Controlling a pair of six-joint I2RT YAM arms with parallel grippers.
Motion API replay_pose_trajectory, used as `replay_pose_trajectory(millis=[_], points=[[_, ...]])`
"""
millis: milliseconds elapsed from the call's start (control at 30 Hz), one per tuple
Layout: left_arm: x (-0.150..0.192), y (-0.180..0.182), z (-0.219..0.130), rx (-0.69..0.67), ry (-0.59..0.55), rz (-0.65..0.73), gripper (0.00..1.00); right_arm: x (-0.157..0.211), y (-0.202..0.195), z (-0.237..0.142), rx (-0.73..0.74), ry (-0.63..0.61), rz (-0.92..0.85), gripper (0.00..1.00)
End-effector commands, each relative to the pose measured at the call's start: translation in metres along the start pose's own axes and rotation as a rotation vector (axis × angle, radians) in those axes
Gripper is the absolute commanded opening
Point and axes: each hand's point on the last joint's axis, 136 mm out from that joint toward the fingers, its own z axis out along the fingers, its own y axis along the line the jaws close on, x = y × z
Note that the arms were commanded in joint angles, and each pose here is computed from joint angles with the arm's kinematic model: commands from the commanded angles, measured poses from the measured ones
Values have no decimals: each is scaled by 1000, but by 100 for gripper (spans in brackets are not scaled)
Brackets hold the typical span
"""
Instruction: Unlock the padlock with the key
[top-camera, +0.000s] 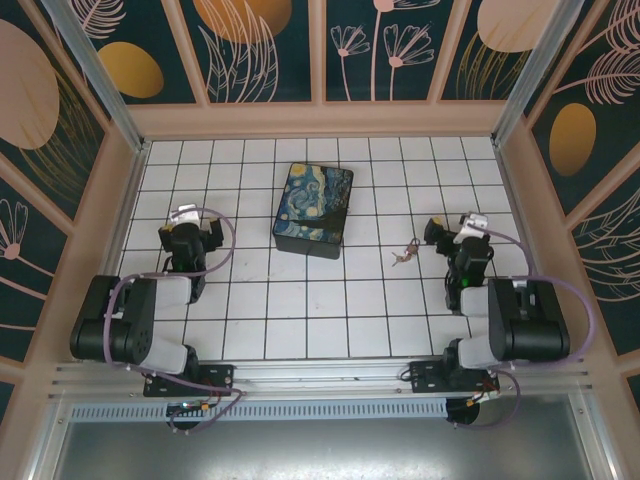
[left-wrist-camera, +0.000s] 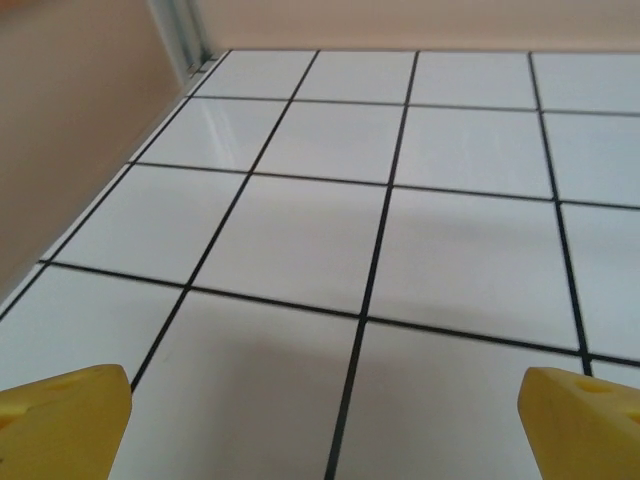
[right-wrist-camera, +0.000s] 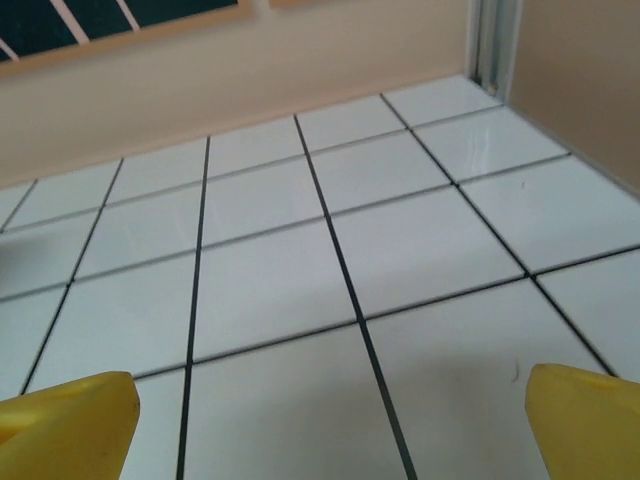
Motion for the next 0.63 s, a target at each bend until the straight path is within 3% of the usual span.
replay_pose_trajectory(millis=[0,100,167,200,600], points=[[-39,-12,-5,150,-180,-46,99,-30,19,-4,-112,-179,-45,99],[-41,-3,-25,134,-311,-81,99,-26,13,2,-90,-145,-25,99],[-33,-2,-17,120,-239,-71,99,-27,13,5,-89,-136,-23,99],[-38,1,-24,112,-290,-84,99,-25,12,5,-86,-127,-25,99],[-37,-4,-20,143,-261,-73,99,-26,12,6,-86,-130,-24,99]])
